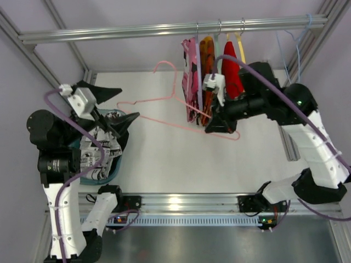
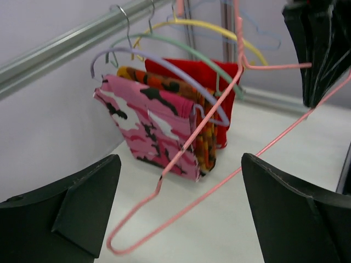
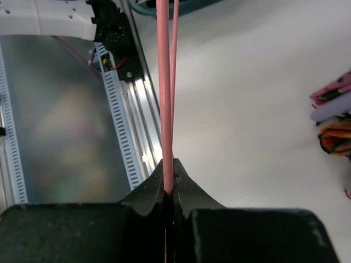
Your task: Remove the trousers from the hanger
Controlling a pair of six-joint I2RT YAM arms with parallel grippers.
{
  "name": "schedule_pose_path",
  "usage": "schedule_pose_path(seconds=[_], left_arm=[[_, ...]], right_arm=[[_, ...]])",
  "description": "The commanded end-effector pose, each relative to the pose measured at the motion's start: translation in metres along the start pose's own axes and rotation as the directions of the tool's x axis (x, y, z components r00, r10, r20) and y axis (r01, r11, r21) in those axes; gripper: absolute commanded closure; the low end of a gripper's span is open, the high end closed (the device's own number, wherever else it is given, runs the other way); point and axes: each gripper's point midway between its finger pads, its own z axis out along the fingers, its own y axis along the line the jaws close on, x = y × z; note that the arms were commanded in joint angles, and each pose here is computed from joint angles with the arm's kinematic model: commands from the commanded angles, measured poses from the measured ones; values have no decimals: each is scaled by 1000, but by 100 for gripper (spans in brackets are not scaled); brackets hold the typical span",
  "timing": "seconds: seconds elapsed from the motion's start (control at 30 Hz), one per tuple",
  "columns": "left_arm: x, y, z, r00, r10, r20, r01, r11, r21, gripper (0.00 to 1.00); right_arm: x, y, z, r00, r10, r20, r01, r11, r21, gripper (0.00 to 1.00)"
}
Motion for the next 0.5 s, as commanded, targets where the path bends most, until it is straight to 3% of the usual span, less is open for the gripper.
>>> schedule_pose_path(seconds=[0.0, 0.07, 0.23, 0.47], left_arm=[[-68, 16, 11, 962, -218, 165, 226, 974, -27, 2], [-64, 30, 21, 922, -352, 160, 361, 932, -31, 2], [-27, 54, 33, 869, -475, 139, 489, 866, -98, 2], [15, 57, 38, 835, -546, 69, 550, 827, -116, 2]], right_arm=[[-3, 6, -50, 991, -5, 132, -4, 998, 67, 100], [-4, 0, -69, 982, 13, 187, -38, 991, 129, 100], [2, -5, -137, 924, -9, 383, -137, 926, 353, 100], [55, 1, -190, 872, -38, 487, -323, 704, 633, 100]])
